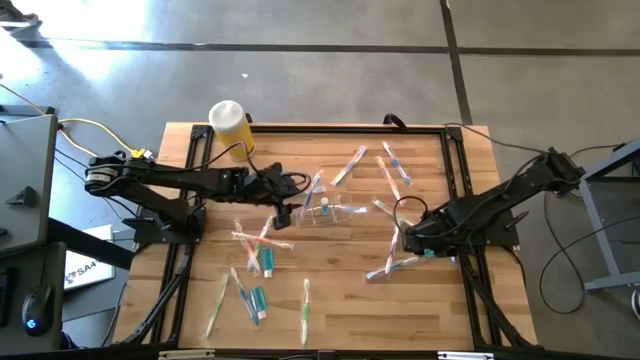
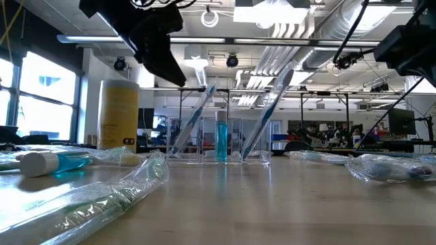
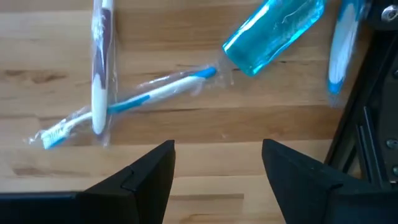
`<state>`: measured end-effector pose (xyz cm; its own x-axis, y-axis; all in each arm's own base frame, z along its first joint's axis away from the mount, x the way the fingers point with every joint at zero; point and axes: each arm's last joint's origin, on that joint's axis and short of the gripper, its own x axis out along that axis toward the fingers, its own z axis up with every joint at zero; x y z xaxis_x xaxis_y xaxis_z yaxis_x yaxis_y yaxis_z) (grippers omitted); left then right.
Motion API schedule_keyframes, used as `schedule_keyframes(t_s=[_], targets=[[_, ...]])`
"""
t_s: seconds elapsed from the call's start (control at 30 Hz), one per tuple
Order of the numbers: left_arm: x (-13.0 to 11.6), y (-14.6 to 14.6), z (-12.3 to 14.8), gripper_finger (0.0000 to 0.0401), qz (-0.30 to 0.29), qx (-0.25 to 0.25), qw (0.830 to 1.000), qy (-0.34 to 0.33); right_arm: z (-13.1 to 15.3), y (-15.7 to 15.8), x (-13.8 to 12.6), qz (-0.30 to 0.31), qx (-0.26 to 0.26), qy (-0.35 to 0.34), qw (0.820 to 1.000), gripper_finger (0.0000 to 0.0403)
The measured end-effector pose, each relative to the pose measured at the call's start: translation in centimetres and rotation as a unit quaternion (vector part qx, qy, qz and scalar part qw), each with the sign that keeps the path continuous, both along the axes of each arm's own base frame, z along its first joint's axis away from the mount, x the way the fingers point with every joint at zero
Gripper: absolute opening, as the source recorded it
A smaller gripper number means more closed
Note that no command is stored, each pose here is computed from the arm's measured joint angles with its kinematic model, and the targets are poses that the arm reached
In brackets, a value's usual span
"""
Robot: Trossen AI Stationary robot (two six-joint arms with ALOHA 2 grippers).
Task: Pick & Place toothbrushing station
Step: Put the blue mouthwash into the transparent organizer
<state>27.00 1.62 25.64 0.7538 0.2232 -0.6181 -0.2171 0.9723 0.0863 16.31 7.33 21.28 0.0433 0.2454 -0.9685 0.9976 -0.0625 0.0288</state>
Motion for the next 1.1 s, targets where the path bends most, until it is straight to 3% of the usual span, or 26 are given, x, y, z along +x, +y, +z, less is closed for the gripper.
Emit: schedule_keyframes(t_s=[0.27,0.67,0.97,1.1], targets=[[-0.5,0.0,-0.5,0.0217,-0.005,0.004,0.999,0.037,-3.4,-0.7,-1.3,-0.084,-0.008,0.045,0.995,0.0233],[-0.6,0.0,-0.9,0.0217,-0.005,0.003,0.999,0.043,-8.1,-3.1,-3.4,-0.139,-0.029,0.077,0.987,0.0233],[-0.7,0.0,-2.1,0.0217,-0.005,0.004,0.999,0.036,-9.1,-4.2,-4.0,-0.106,-0.033,0.073,0.991,0.0230],[-0.7,0.0,-2.1,0.0217,-0.006,0.005,0.999,0.037,-9.2,-4.2,-4.0,-0.090,-0.032,0.069,0.993,0.0192]])
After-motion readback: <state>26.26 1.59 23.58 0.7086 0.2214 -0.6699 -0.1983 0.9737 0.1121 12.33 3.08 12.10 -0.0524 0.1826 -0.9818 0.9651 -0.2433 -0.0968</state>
